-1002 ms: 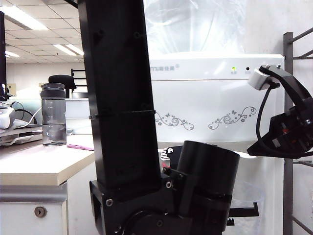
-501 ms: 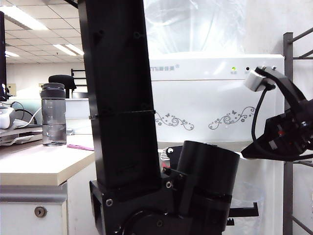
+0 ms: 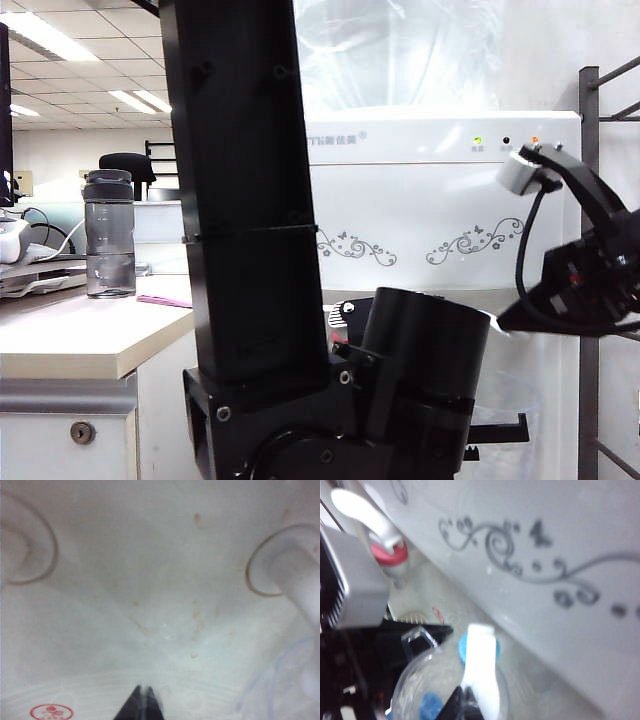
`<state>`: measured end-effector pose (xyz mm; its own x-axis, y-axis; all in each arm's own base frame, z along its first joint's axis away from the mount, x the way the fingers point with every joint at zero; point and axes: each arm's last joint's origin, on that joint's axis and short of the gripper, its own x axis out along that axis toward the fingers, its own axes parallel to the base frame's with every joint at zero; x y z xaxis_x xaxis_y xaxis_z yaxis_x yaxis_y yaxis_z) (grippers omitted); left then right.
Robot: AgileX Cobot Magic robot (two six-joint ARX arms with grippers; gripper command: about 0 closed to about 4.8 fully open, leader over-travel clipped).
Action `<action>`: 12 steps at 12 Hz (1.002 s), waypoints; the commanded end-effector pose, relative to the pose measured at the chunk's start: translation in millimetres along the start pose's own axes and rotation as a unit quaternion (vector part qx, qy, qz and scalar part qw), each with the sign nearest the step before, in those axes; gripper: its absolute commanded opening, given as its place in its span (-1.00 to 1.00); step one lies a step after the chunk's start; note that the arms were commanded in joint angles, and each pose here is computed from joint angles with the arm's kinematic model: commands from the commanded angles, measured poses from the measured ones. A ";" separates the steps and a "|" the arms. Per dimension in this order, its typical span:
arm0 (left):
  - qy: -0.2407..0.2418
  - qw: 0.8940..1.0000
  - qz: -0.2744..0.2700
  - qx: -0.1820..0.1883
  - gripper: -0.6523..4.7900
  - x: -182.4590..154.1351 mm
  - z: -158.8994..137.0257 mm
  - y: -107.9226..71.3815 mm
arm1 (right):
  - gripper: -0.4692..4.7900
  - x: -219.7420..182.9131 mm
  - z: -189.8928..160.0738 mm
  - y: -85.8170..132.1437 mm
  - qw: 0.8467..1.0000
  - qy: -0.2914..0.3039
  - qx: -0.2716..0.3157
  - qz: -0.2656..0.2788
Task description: Pick up the plastic mug from the left desk, go to the cold water outlet of the water dispenser, press the vertical switch to get some water, then put the mug back on the desk.
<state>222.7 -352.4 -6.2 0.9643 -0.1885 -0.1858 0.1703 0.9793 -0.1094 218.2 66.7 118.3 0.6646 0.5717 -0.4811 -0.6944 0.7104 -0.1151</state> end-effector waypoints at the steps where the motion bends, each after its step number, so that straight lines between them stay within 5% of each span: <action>1: -0.015 1.000 -0.003 -0.016 -0.78 0.0 6.5 -2.8 | -0.82 0.2 -9.9 3.1 0.999 0.042 0.016 0.002; 12: -0.015 1.000 -0.003 -0.016 -0.78 0.1 6.5 -2.7 | -0.82 -25.0 14.0 5.4 1.000 0.006 0.002 -0.011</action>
<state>222.7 -352.4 -6.2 0.9643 -0.1885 -0.1858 0.1703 0.9793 -0.1094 202.9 62.1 135.4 0.6668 0.5453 -0.5080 -0.6791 0.7253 -0.1128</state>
